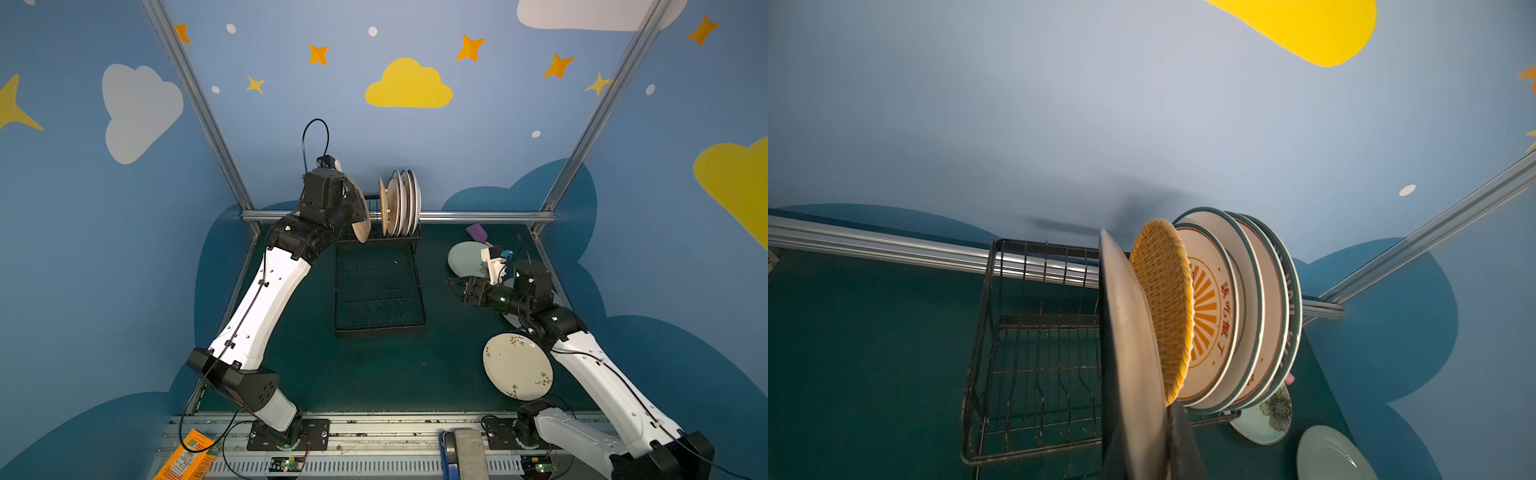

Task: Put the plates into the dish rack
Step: 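Lower the navy plate into the rack slot in front of the wicker plate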

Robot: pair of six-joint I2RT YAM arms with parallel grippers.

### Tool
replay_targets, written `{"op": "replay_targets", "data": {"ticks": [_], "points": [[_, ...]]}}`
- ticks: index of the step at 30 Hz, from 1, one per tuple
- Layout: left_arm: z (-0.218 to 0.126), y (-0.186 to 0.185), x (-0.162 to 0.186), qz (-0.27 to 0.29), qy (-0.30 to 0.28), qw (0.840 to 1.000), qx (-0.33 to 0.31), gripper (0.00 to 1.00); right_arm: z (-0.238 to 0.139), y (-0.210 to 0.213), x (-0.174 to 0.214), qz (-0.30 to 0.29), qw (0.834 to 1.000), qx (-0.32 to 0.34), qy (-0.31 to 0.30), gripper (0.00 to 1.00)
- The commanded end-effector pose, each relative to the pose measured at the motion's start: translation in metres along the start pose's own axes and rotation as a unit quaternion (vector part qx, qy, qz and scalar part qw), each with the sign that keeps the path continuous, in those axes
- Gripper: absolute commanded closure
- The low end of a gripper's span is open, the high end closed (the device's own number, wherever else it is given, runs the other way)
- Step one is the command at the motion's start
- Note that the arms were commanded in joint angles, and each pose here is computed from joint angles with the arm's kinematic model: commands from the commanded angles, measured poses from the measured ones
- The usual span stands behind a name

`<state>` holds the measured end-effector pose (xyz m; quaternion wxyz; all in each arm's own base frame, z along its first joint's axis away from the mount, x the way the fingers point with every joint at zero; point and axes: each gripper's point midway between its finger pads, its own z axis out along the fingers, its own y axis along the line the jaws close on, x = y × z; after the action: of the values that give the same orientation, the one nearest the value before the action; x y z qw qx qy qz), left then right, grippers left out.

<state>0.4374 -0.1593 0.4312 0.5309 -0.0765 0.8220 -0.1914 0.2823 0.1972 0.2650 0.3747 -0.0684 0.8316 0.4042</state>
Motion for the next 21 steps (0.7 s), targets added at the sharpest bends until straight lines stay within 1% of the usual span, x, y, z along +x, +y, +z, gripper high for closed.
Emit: {"op": "replay_targets", "data": {"ticks": [1,4,8,14,16,21], "points": [[-0.026,-0.026,-0.054,-0.018,-0.079,0.995,0.058,0.96,0.007,0.0,0.006,-0.002,1.0,-0.01,0.009,0.12],[-0.021,-0.028,-0.062,-0.017,-0.088,0.994,0.059,0.96,0.01,-0.003,0.01,0.002,1.0,-0.009,0.017,0.12],[-0.007,-0.033,-0.064,-0.015,-0.082,0.994,0.066,0.96,0.012,-0.004,0.012,0.002,1.0,-0.009,0.021,0.11],[0.018,-0.033,-0.055,-0.002,-0.058,0.997,0.056,0.96,0.008,-0.005,0.012,-0.004,1.0,0.0,0.019,0.11],[0.026,-0.029,-0.052,0.002,-0.052,0.998,0.042,0.96,0.007,-0.006,0.013,-0.006,1.0,0.002,0.02,0.11],[0.04,-0.027,-0.045,0.014,-0.041,0.999,0.032,0.96,0.007,-0.008,0.015,-0.006,1.0,0.005,0.022,0.11]]}}
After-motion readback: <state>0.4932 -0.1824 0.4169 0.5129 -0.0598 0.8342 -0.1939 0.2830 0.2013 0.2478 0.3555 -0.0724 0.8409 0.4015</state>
